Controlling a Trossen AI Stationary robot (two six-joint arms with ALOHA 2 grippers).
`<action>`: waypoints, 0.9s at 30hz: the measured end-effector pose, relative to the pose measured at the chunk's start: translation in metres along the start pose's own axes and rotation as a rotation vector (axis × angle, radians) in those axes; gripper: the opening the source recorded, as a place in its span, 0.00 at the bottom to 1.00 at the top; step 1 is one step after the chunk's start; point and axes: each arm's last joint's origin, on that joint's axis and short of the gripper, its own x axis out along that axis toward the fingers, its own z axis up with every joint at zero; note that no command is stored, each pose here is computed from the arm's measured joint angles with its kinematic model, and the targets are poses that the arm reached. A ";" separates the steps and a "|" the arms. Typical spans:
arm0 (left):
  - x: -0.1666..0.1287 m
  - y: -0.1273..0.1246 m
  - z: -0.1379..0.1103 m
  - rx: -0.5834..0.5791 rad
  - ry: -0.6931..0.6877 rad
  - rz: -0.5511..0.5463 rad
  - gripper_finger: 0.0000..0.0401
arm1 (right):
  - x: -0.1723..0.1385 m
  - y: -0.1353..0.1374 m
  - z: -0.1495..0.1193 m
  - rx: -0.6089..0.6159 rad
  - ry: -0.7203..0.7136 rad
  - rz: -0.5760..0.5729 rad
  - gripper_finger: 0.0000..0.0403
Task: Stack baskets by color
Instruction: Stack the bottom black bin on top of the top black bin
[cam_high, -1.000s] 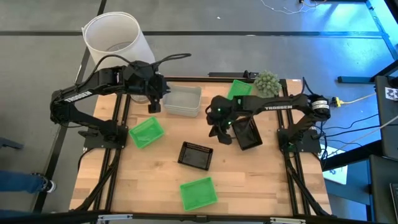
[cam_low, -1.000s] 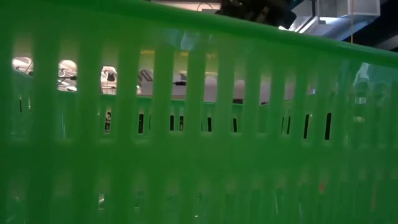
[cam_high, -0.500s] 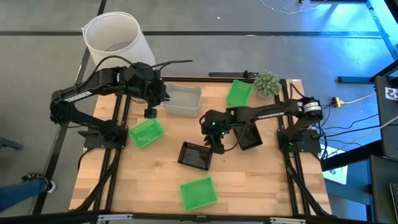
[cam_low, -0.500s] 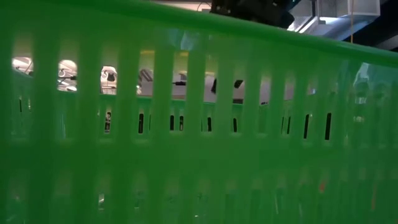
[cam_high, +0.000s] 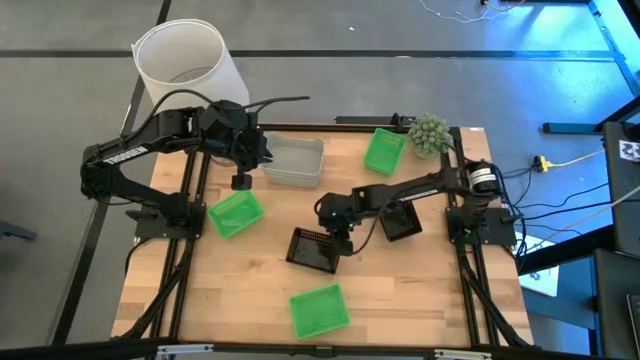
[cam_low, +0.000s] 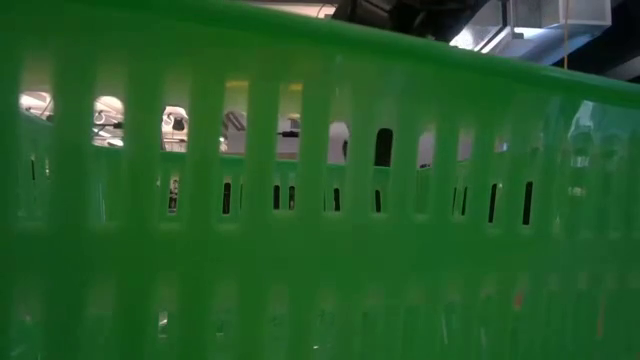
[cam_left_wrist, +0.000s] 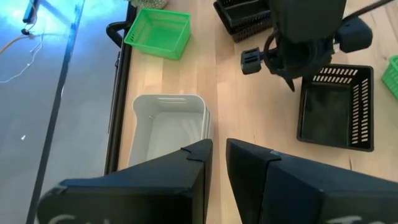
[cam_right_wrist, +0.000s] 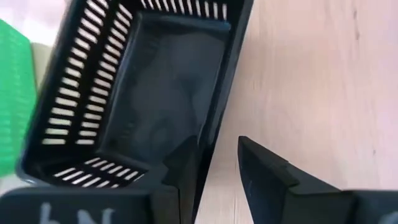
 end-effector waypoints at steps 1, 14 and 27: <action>0.000 0.000 0.000 0.000 0.000 0.000 0.10 | 0.003 -0.001 -0.001 0.002 0.005 0.001 0.28; 0.000 0.000 -0.001 0.000 0.006 -0.002 0.10 | 0.005 -0.001 -0.003 0.128 0.031 0.040 0.02; 0.000 0.000 -0.001 0.023 0.005 -0.002 0.10 | -0.114 0.014 -0.013 0.484 -0.069 -0.285 0.00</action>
